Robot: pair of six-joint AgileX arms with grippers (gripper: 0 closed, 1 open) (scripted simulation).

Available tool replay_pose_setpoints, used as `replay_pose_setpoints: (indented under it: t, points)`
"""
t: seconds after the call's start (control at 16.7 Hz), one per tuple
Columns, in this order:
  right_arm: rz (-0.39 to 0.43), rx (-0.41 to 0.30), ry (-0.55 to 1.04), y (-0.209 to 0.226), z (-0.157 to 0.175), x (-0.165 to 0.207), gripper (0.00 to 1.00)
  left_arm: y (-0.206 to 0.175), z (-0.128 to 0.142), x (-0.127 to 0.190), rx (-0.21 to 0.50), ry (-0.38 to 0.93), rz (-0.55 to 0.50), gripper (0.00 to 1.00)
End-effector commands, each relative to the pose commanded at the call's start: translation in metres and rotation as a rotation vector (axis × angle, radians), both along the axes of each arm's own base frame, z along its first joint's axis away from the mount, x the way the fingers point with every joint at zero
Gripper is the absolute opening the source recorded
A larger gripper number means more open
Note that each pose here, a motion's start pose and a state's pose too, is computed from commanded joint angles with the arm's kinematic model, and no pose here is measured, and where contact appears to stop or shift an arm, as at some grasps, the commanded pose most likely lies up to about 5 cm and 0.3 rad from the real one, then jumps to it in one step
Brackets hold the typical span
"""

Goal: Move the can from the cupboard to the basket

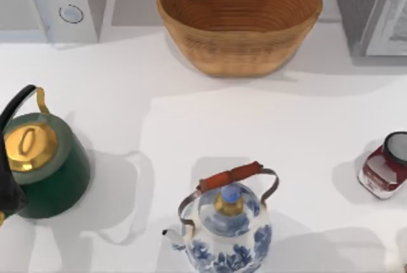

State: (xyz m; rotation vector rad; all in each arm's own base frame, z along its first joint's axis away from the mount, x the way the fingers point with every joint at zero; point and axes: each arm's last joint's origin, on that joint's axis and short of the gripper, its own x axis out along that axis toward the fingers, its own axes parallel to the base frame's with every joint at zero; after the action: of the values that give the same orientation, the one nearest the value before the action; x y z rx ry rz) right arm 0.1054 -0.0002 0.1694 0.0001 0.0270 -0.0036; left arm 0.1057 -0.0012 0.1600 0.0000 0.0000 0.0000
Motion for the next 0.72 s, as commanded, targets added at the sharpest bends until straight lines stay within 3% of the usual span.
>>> replay_pose_setpoints:
  t: [0.48, 0.72]
  points:
    - [0.006, 0.002, -0.011, -0.001, -0.012, 0.001, 0.0, 0.0, 0.0, 0.0, 0.0, 0.0, 0.0, 1.0]
    - [-0.009, 0.001, -0.016, 0.001, 0.01, 0.004, 0.0, 0.0, 0.0, 0.0, 0.0, 0.0, 0.0, 1.0]
